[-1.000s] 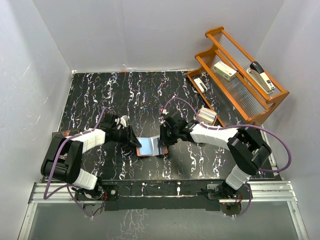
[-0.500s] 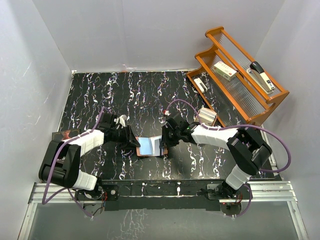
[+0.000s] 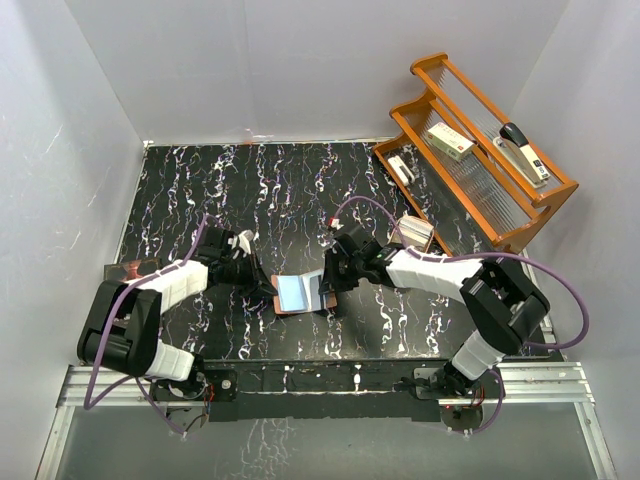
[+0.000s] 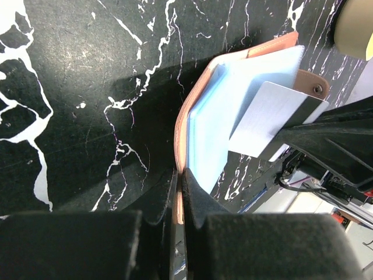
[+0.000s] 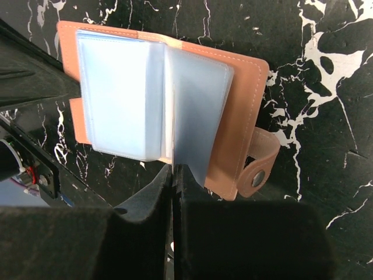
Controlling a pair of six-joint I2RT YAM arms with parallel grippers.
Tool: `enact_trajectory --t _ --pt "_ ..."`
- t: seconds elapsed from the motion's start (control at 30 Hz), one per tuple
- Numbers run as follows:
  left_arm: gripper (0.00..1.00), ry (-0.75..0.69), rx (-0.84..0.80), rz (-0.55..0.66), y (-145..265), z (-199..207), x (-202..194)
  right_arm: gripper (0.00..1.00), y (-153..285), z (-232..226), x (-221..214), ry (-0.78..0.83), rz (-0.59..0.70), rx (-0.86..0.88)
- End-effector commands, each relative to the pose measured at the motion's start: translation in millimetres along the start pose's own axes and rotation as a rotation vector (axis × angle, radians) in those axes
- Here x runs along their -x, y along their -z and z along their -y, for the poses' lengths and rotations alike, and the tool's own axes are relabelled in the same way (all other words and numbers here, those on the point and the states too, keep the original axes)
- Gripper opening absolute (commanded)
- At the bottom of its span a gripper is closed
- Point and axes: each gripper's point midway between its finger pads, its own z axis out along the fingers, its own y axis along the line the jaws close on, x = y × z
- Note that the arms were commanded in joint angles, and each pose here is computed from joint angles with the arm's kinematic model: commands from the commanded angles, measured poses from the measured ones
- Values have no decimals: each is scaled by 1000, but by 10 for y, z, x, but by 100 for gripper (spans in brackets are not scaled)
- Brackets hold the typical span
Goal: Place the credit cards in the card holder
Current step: Insert the credit card into the card holder.
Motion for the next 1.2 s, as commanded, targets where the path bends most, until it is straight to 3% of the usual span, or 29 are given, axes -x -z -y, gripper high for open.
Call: enact_trajectory --t 0.0,0.8,1.17 --pt "0 -18 -26 -49 -17 38 -56 0 155 -178 207 11 72 63" --pt "0 -6 58 -125 -126 -147 -64 0 -53 -354 129 -79 -25 235" --pt "0 0 68 -127 -131 -164 -72 0 -173 -202 18 -119 -64 189"
